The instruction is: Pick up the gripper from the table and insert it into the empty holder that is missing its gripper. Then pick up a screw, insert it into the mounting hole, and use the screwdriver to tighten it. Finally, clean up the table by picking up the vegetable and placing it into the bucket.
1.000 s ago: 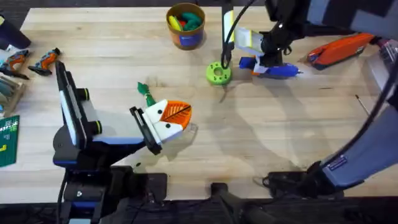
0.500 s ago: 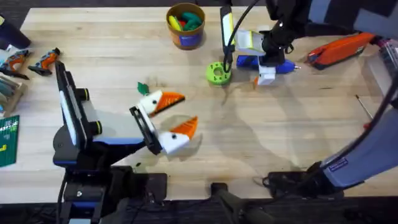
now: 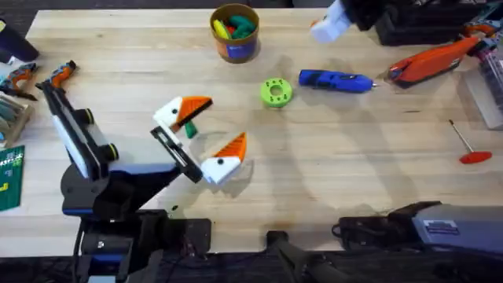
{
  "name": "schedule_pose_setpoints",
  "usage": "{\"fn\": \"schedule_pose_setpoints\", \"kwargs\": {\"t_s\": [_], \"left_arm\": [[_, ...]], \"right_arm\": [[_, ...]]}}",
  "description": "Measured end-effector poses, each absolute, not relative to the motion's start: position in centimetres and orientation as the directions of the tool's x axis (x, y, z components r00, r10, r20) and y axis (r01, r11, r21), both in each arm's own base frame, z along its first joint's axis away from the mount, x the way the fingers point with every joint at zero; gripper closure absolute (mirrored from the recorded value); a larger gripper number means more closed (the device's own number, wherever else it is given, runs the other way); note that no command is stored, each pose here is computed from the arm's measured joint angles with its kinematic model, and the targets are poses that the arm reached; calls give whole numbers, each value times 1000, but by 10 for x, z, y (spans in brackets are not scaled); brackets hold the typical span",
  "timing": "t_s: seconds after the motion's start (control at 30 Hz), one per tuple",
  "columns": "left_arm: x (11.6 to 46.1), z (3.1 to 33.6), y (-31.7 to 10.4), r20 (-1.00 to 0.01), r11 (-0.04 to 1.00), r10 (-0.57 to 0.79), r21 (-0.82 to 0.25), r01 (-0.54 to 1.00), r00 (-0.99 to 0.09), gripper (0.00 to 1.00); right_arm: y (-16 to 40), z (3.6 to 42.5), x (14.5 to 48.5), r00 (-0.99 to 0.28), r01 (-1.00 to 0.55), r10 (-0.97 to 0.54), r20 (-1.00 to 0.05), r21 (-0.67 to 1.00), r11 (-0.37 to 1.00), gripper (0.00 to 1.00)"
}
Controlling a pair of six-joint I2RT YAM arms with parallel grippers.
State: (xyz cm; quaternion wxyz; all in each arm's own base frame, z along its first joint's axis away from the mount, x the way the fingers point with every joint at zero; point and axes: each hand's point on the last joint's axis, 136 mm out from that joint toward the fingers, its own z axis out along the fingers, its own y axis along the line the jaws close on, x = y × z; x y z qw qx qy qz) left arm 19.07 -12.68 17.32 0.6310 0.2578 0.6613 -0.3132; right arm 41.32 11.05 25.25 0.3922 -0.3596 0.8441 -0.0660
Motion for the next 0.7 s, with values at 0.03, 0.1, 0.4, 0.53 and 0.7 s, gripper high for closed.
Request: {"fn": "schedule_pose_setpoints", "kwargs": {"t_s": [0.03, 0.1, 0.4, 0.53, 0.7], "left_arm": [[193, 173, -124, -995, 687, -61, -96, 721, -75, 15], [198, 173, -118, -994, 716, -72, -110, 689, -84, 15], [213, 207, -80, -982, 866, -44, -130, 483, -186, 16], [223, 227, -65, -961, 902, -32, -146, 406, -274, 14], [238, 229, -57, -892, 916, -39, -213, 341, -450, 16]], "right_arm": [[109, 261, 409, -456, -523, -611, -647, -361, 772, 20], [106, 274, 398, -501, -462, -515, -696, -288, 839, 20], [83, 305, 315, -644, -299, -257, -721, -72, 951, 20], [73, 310, 278, -673, -270, -217, -707, -38, 962, 20], [67, 303, 257, -652, -234, -156, -742, 1, 972, 20]]}}
